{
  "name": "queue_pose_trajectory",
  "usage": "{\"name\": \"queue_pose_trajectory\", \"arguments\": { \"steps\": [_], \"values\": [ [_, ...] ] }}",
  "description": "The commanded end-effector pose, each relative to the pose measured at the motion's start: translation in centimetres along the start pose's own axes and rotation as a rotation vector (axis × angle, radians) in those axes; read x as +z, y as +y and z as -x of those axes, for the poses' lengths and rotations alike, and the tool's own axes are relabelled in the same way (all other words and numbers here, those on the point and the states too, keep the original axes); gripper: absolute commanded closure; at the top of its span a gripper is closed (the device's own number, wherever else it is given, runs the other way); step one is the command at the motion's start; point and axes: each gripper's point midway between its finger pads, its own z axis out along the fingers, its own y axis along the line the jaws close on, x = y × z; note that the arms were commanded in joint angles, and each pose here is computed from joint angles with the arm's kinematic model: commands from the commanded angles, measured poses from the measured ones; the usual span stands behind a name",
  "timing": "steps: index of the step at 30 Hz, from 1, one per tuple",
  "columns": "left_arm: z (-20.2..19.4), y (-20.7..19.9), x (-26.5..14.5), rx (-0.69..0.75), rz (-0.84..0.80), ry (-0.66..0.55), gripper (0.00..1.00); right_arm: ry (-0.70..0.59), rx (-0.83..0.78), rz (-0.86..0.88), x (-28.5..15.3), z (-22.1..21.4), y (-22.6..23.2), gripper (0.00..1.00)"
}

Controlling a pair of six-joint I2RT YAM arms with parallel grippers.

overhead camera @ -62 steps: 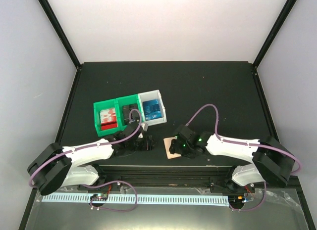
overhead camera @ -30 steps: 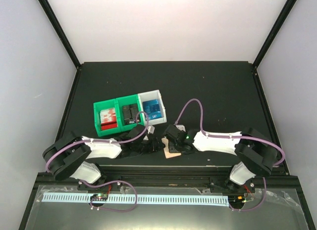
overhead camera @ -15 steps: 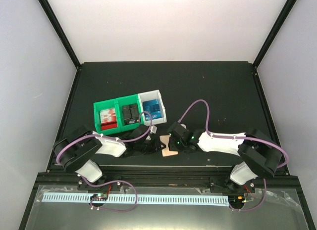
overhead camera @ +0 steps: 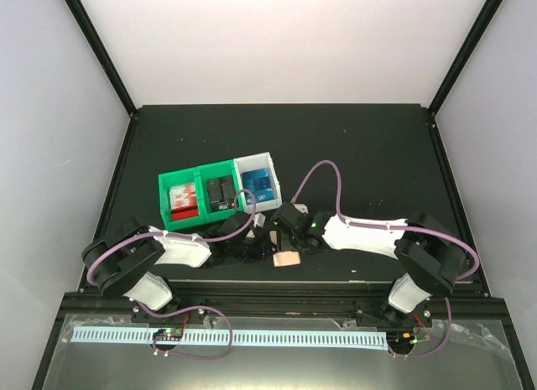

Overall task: Put the credit cards into the card holder
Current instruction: Open the card holder at the center of the board.

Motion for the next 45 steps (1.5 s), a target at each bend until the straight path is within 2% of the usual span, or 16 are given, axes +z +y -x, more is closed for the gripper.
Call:
{"name": "queue_pose_trajectory", "arguments": {
  "steps": [1,7,14,21,26,29,32,40,42,45],
  "values": [
    [0.1,-1.3,-0.7,0.031,-0.013,-0.004,0.98,0.006,-0.043,-0.097,0.5,-0.3,-1.2,0.34],
    [0.4,-1.9,-1.0,0.041,-0.022,-0.015,0.98,0.023,-0.045,-0.135,0.7,-0.8,-2.0,0.34],
    [1.1,-1.7,-1.8,0.052,0.013,-0.050,0.98,-0.012,0.008,-0.326,-0.5,-1.2,-6.5,0.42],
    [1.7,-1.6,-2.4,0.068,0.035,-0.072,0.98,-0.082,0.047,-0.482,-3.2,-0.8,-10.2,0.43],
    [1.8,-1.8,-2.5,0.075,0.030,-0.071,0.98,-0.098,0.026,-0.397,-3.9,0.5,-7.9,0.43],
    [1.8,-2.0,-2.4,0.080,0.023,-0.066,0.98,-0.106,-0.013,-0.156,-3.6,1.2,-3.5,0.41],
    [1.8,-2.0,-2.4,0.085,0.022,-0.065,0.98,-0.101,-0.011,-0.042,-3.8,1.1,-1.7,0.39],
    [1.7,-1.7,-2.4,0.089,0.035,-0.061,0.98,-0.034,-0.072,0.045,-2.0,0.3,0.7,0.35],
    [1.7,-1.6,-2.4,0.088,0.038,-0.062,0.99,-0.025,-0.071,0.015,-1.4,0.2,0.3,0.35],
    [1.6,-1.5,-2.4,0.086,0.041,-0.062,0.98,-0.033,-0.043,-0.097,-0.9,0.4,-1.5,0.42]
  ]
}}
